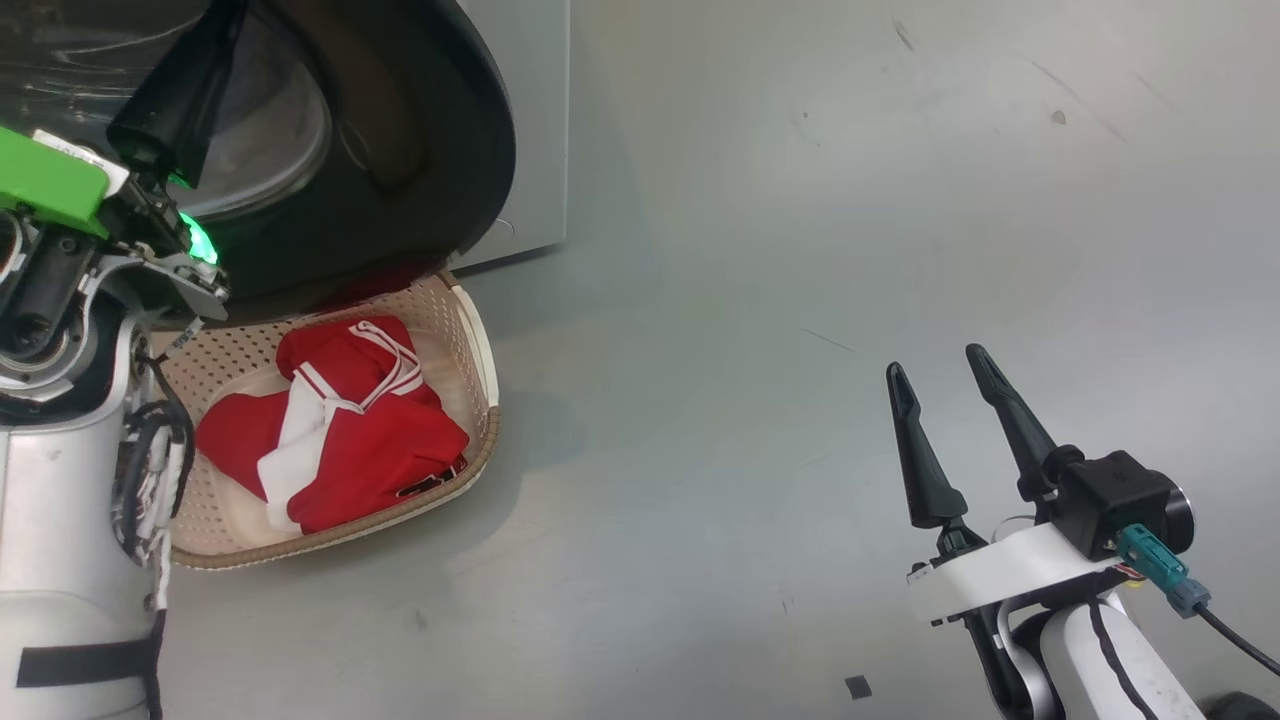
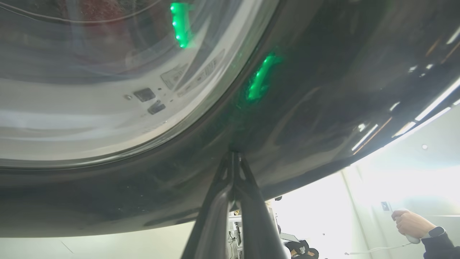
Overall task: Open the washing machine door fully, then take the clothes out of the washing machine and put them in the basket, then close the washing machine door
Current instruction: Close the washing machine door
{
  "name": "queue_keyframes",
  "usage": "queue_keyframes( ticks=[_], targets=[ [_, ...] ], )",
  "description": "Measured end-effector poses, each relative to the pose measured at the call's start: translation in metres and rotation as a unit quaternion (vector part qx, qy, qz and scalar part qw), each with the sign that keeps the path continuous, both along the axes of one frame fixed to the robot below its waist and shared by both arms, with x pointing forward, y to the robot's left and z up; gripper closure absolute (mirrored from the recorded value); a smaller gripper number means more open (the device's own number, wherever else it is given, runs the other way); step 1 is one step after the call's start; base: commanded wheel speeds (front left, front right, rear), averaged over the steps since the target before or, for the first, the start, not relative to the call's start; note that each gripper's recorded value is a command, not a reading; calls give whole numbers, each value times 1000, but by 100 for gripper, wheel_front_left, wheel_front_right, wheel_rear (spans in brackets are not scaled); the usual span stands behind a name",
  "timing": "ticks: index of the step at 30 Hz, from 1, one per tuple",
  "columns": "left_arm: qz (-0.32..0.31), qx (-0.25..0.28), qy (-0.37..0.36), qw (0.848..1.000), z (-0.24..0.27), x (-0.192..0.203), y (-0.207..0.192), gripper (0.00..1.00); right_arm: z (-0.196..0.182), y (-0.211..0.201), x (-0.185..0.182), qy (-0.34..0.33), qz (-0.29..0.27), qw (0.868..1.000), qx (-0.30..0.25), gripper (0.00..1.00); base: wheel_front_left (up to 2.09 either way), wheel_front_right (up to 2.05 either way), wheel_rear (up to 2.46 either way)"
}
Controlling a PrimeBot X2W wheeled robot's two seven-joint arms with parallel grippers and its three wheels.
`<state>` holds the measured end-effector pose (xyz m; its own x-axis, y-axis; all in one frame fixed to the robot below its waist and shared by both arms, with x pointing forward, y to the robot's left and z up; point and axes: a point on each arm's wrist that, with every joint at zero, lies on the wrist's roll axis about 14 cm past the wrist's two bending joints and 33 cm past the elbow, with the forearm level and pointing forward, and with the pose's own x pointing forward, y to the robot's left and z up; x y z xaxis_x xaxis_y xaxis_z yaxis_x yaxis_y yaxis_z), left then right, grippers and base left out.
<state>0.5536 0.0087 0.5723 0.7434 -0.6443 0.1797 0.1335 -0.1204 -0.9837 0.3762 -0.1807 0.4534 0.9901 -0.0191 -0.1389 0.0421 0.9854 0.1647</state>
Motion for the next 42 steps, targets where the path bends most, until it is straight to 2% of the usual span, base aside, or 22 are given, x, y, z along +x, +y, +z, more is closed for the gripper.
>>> queue_keyframes(
  ticks=[12, 24, 30, 35, 42],
  targets=[
    [22, 3, 20, 1000, -21, 41, -15, 100, -12, -21, -2, 14, -35, 999, -6, 0, 0, 0, 0],
    [4, -4, 14, 1000, -27, 40, -28, 100, -18, -30, 0, 18, -47, 999, -13, 0, 0, 0, 0],
    [15, -8, 9, 1000, -30, 35, -15, 100, -21, -22, 6, 18, -33, 999, -8, 0, 0, 0, 0],
    [28, 9, 46, 998, -64, 16, 3, 100, -23, -15, 12, 18, -20, 1000, -5, 0, 0, 0, 0],
    [87, 12, 70, 994, -81, -4, 45, 100, -23, -4, 20, 10, 2, 1000, -2, 0, 0, 0, 0]
  ],
)
